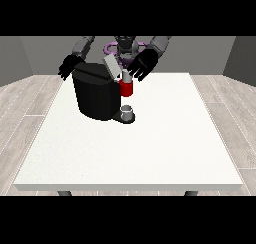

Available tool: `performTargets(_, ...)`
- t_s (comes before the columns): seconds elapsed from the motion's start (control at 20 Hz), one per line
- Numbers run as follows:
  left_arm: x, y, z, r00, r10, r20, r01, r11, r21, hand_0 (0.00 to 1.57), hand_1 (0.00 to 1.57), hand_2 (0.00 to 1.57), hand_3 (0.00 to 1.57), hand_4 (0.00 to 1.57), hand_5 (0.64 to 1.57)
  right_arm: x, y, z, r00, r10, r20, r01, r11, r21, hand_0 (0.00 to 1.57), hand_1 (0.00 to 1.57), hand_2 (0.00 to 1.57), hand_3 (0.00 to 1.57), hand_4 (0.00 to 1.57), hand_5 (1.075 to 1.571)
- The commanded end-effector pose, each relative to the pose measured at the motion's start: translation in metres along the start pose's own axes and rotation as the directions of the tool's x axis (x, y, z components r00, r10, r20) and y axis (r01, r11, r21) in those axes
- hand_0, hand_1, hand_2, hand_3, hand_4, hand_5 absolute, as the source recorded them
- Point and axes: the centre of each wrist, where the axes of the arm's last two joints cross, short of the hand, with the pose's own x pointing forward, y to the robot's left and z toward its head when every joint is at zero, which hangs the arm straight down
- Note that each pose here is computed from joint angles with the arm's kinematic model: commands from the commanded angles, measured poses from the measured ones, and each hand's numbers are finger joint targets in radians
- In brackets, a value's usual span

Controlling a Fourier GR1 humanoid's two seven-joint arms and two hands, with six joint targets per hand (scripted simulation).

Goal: Insert the coffee pod into the coffee machine and close the lid

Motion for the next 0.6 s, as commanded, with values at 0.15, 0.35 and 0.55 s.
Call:
performTargets(0.15, 0.000, 0.020, -0.001, 1.000, -0.015, -0.010, 0.015, 1.000, 0.015, 1.19, 1.19, 1.27, 1.20, 0.51, 1.571, -0.002, -0.004, 0.003, 1.000, -0.004, -0.006, 0.004, 1.000, 0.023, 0.00, 0.00, 0.00, 0.00, 0.45, 1.571)
performTargets(0.35, -0.009, 0.011, 0.002, 0.999, -0.025, -0.026, 0.025, 1.000, 0.012, 1.16, 1.16, 1.24, 1.18, 0.49, 1.571, -0.005, 0.002, 0.010, 1.000, 0.015, -0.001, -0.015, 1.000, 0.007, 0.00, 0.00, 0.00, 0.00, 0.43, 1.571)
performTargets(0.55, -0.004, 0.001, 0.000, 0.999, -0.035, -0.007, 0.035, 0.999, -0.002, 1.22, 1.22, 1.27, 1.20, 0.49, 1.571, 0.014, -0.005, -0.006, 1.000, 0.002, 0.019, -0.002, 1.000, 0.008, 0.00, 0.00, 0.00, 0.00, 0.45, 1.571)
